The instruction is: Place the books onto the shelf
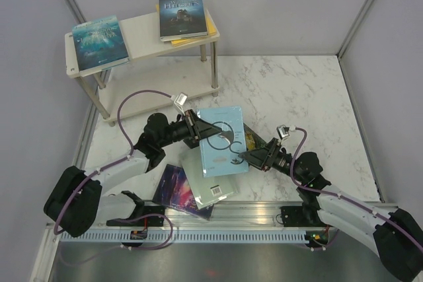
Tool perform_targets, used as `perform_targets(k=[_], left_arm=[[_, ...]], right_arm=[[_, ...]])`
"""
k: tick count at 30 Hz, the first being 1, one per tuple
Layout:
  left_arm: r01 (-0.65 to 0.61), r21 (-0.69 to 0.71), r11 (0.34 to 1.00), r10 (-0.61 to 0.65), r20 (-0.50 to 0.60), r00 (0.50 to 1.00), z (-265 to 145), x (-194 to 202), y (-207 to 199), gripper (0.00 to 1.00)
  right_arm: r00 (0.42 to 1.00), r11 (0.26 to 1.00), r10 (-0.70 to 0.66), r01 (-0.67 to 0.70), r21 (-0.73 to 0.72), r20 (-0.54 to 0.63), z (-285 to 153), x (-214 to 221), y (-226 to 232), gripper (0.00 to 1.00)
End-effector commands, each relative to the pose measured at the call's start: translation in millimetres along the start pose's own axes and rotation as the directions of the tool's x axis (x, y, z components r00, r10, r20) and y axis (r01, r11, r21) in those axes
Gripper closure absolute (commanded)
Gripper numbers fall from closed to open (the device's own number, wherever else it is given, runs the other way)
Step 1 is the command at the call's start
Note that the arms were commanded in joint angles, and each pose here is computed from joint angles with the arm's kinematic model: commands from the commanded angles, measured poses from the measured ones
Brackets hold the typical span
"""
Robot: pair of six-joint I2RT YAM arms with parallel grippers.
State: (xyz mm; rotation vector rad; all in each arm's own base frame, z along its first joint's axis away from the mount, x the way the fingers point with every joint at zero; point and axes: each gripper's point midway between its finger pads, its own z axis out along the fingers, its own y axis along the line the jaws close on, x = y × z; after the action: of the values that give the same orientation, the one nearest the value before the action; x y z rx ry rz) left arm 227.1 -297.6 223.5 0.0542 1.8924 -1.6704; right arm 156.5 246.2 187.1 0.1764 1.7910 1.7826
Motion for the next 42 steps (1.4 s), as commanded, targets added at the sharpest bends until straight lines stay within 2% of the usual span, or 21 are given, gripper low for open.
perform_targets(k=[1, 4, 18, 21, 23, 24, 25, 28, 32, 33, 34, 35, 36, 38, 39, 40, 42], left_arm=[[-0.013, 0.135, 0.991, -0.001, 0.104, 0.995, 4, -35, -42, 0.98], [-0.007, 0.130, 0.992, -0.009, 0.123, 0.992, 5, -38, -40, 0.98], [0.037, 0.037, 0.999, -0.046, 0.278, 0.960, -2, -60, -20, 0.98], [0.039, 0.030, 0.999, -0.046, 0.291, 0.956, -2, -63, -20, 0.98], [0.043, 0.021, 0.999, -0.048, 0.300, 0.953, -3, -63, -17, 0.98], [0.047, 0.016, 0.999, -0.050, 0.307, 0.950, -4, -64, -16, 0.98], [0.057, -0.004, 0.998, -0.053, 0.305, 0.951, -4, -63, -11, 0.98], [0.027, -0.028, 0.999, -0.018, 0.288, 0.957, -2, -64, -14, 0.98], [-0.014, -0.153, 0.988, 0.046, 0.207, 0.977, -4, -59, -6, 0.67], [-0.038, -0.171, 0.984, 0.077, 0.228, 0.971, -10, -64, -13, 0.59], [-0.089, -0.190, 0.978, 0.134, 0.237, 0.962, -13, -73, -22, 0.49], [-0.082, -0.258, 0.963, 0.139, 0.212, 0.967, -20, -70, -13, 0.31], [-0.105, -0.284, 0.953, 0.175, 0.232, 0.957, -26, -78, -19, 0.23], [-0.170, -0.326, 0.930, 0.255, 0.237, 0.938, -36, -92, -35, 0.08], [-0.160, -0.387, 0.908, 0.259, 0.219, 0.941, -43, -90, -27, 0.04], [-0.198, -0.392, 0.899, 0.305, 0.232, 0.924, -50, -98, -41, 0.01], [-0.201, -0.448, 0.871, 0.336, 0.244, 0.910, -63, -104, -42, 0.00]], right_arm=[[1.000, 1.000, 0.003, -0.003, -0.029, -0.015, -9, 12, -7, 0.29], [1.000, 0.999, 0.001, -0.001, -0.052, 0.001, -8, 9, 2, 0.38], [0.999, 0.988, 0.040, -0.039, -0.152, 0.009, -4, 3, 29, 0.57], [0.999, 0.986, 0.047, -0.045, -0.162, 0.011, -3, 2, 31, 0.67], [0.999, 0.985, 0.051, -0.048, -0.164, 0.013, -3, 3, 31, 0.80], [0.999, 0.985, 0.050, -0.047, -0.163, 0.014, -3, 2, 31, 0.95], [0.999, 0.982, 0.042, -0.037, -0.187, 0.023, 1, -3, 42, 1.00], [0.999, 0.985, 0.039, -0.033, -0.168, 0.031, 7, -8, 44, 1.00], [0.998, 0.992, -0.013, 0.020, -0.124, 0.055, 21, -23, 57, 1.00], [0.997, 0.988, -0.034, 0.045, -0.148, 0.076, 26, -34, 77, 1.00], [0.997, 0.989, -0.050, 0.059, -0.134, 0.066, 30, -36, 80, 1.00], [0.996, 0.988, -0.061, 0.071, -0.136, 0.070, 33, -42, 87, 1.00], [0.993, 0.980, -0.087, 0.100, -0.174, 0.078, 38, -51, 113, 1.00], [0.992, 0.982, -0.107, 0.115, -0.153, 0.062, 46, -56, 119, 1.00], [0.988, 0.973, -0.130, 0.142, -0.182, 0.078, 49, -65, 141, 1.00], [0.989, 0.977, -0.129, 0.139, -0.161, 0.070, 53, -67, 142, 1.00], [0.980, 0.964, -0.175, 0.190, -0.186, 0.099, 56, -81, 170, 1.00]])
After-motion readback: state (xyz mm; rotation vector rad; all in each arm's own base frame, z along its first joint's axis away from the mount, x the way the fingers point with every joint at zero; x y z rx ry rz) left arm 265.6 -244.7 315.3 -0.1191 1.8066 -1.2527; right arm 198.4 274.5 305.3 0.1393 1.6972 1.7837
